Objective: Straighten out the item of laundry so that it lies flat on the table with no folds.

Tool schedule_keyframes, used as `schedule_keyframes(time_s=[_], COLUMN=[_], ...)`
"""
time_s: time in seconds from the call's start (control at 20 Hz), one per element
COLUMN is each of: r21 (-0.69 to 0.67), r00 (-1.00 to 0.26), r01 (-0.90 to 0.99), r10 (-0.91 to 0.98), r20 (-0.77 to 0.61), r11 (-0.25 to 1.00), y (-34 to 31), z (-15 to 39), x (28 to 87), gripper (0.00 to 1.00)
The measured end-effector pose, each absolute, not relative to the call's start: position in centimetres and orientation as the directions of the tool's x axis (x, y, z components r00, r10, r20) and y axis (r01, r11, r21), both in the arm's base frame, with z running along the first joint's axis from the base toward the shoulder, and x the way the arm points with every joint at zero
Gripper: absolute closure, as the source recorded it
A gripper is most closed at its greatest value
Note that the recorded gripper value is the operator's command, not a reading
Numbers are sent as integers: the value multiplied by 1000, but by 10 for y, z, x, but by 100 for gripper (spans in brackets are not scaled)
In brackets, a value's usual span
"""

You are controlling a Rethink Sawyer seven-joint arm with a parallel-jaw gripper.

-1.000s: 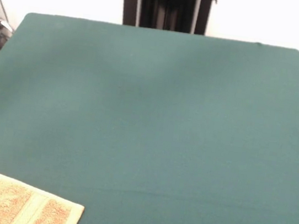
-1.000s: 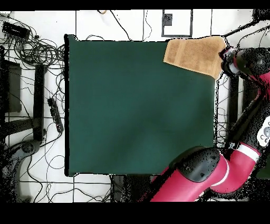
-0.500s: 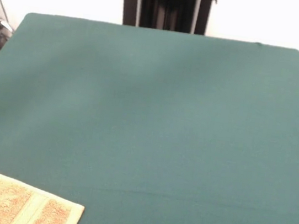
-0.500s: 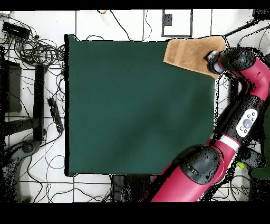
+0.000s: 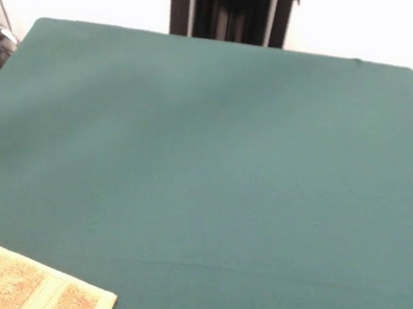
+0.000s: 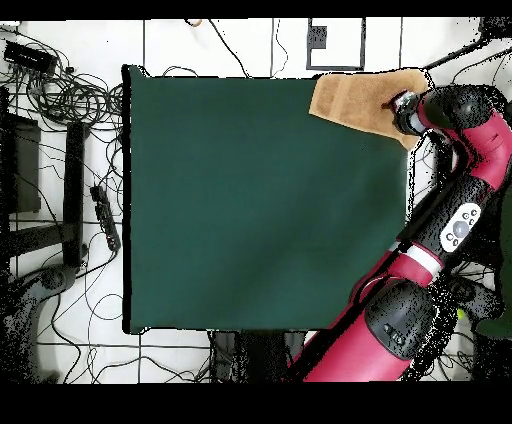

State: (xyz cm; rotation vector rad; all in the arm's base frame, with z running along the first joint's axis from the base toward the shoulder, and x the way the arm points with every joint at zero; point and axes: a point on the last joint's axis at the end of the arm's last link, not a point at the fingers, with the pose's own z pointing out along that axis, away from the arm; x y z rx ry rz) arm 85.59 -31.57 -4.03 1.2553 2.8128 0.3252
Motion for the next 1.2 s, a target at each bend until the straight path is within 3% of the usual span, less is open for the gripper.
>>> schedule_keyframes(time_s=[0.4,0.75,1.2], r21=[307,407,340], r00=[-653,-620,-619], r01=[729,707,698], r10=[756,784,770], r20=[47,-37,-156], r11=[611,578,630], y=[-300,-284,-232], z=[-42,-45,-34], x=[870,890,905], gripper=[0,0,0])
